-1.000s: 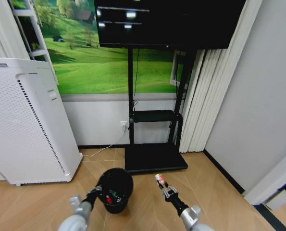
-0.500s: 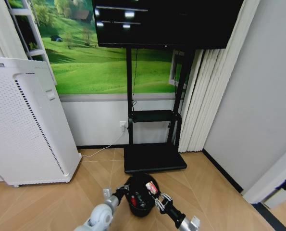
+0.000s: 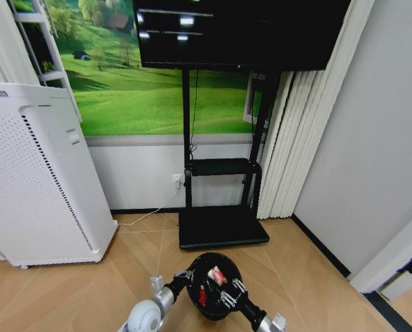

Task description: Pick up the trash bin and place the garbage on the floor into it.

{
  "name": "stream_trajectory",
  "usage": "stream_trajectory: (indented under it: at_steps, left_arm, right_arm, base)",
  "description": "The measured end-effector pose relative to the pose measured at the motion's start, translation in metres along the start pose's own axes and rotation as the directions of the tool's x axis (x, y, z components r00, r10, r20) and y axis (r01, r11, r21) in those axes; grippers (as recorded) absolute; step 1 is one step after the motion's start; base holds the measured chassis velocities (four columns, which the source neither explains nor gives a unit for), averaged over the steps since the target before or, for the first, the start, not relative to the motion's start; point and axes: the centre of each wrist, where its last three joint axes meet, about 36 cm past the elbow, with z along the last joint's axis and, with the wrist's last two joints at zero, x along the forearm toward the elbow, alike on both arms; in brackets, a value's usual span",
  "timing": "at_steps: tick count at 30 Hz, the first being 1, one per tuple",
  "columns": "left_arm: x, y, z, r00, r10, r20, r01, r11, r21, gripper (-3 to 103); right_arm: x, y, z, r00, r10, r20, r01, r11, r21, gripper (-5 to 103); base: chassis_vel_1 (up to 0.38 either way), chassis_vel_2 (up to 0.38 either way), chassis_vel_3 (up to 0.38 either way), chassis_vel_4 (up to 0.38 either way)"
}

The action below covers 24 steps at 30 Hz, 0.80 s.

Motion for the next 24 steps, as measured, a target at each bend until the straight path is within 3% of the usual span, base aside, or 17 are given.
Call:
stream_trajectory:
  at_steps: [5,6,8,9,11,12,14,15,16,17,19,20,22,23,24]
  left_arm:
    - [0.004,0.000,-0.004,0.999,-0.030,0.017,0.030,1.000,0.004,7]
    - [0.007,-0.001,-0.009,0.998,-0.062,0.033,0.061,0.998,0.009,7]
    - [0.017,-0.003,-0.023,0.988,-0.130,0.082,0.128,0.991,0.026,7]
    - [0.017,-0.003,-0.023,0.988,-0.130,0.082,0.128,0.991,0.026,7]
    - [0.041,-0.004,-0.040,0.971,-0.206,0.121,0.199,0.978,0.065,7]
    - [0.041,-0.004,-0.040,0.971,-0.206,0.121,0.199,0.978,0.065,7]
    - [0.079,0.007,-0.061,0.934,-0.328,0.145,0.318,0.944,0.087,7]
    - [0.079,0.007,-0.061,0.934,-0.328,0.145,0.318,0.944,0.087,7]
    - [0.095,0.011,-0.070,0.914,-0.376,0.151,0.365,0.926,0.097,7]
    - [0.095,0.011,-0.070,0.914,-0.376,0.151,0.365,0.926,0.097,7]
    - [0.151,0.025,-0.090,0.847,-0.504,0.169,0.488,0.863,0.128,7]
    - [0.151,0.025,-0.090,0.847,-0.504,0.169,0.488,0.863,0.128,7]
    - [0.200,0.034,-0.102,0.777,-0.604,0.177,0.579,0.796,0.176,7]
    - [0.200,0.034,-0.102,0.777,-0.604,0.177,0.579,0.796,0.176,7]
    - [0.216,0.036,-0.103,0.752,-0.641,0.154,0.611,0.765,0.203,7]
  right_arm:
    - [0.000,0.004,0.000,0.999,0.013,0.033,-0.013,1.000,-0.024,80]
    - [0.000,0.003,-0.002,0.998,0.027,0.050,-0.026,0.999,-0.032,90]
    - [0.001,0.000,-0.005,0.995,0.055,0.079,-0.052,0.998,-0.047,95]
    - [0.001,0.000,-0.005,0.995,0.055,0.079,-0.052,0.998,-0.047,95]
    - [0.004,-0.006,-0.005,0.991,0.085,0.101,-0.081,0.996,-0.041,100]
    - [0.004,-0.006,-0.005,0.991,0.085,0.101,-0.081,0.996,-0.041,100]
    - [0.007,-0.010,0.002,0.986,0.136,0.101,-0.132,0.990,-0.037,100]
    - [0.007,-0.010,0.002,0.986,0.136,0.101,-0.132,0.990,-0.037,100]
    - [0.007,-0.010,0.003,0.982,0.165,0.090,-0.163,0.986,-0.024,100]
    - [0.007,-0.010,0.003,0.982,0.165,0.090,-0.163,0.986,-0.024,100]
    - [0.009,-0.013,0.006,0.958,0.286,0.035,-0.286,0.958,0.009,100]
    - [0.009,-0.013,0.006,0.958,0.286,0.035,-0.286,0.958,0.009,100]
    - [0.014,-0.018,0.012,0.915,0.404,-0.003,-0.404,0.915,0.019,100]
    - [0.014,-0.018,0.012,0.915,0.404,-0.003,-0.404,0.915,0.019,100]
    - [0.018,-0.021,0.015,0.892,0.451,-0.014,-0.451,0.892,0.033,100]
  base:
    - [0.000,0.000,0.000,0.000]
    - [0.000,0.000,0.000,0.000]
    - [0.000,0.000,0.000,0.000]
    - [0.000,0.000,0.000,0.000]
    - [0.000,0.000,0.000,0.000]
    - [0.000,0.000,0.000,0.000]
    - [0.000,0.000,0.000,0.000]
    - [0.000,0.000,0.000,0.000]
    - [0.000,0.000,0.000,0.000]
    - [0.000,0.000,0.000,0.000]
    - [0.000,0.000,0.000,0.000]
    - [0.000,0.000,0.000,0.000]
    - [0.000,0.000,0.000,0.000]
    - [0.000,0.000,0.000,0.000]
    - [0.000,0.000,0.000,0.000]
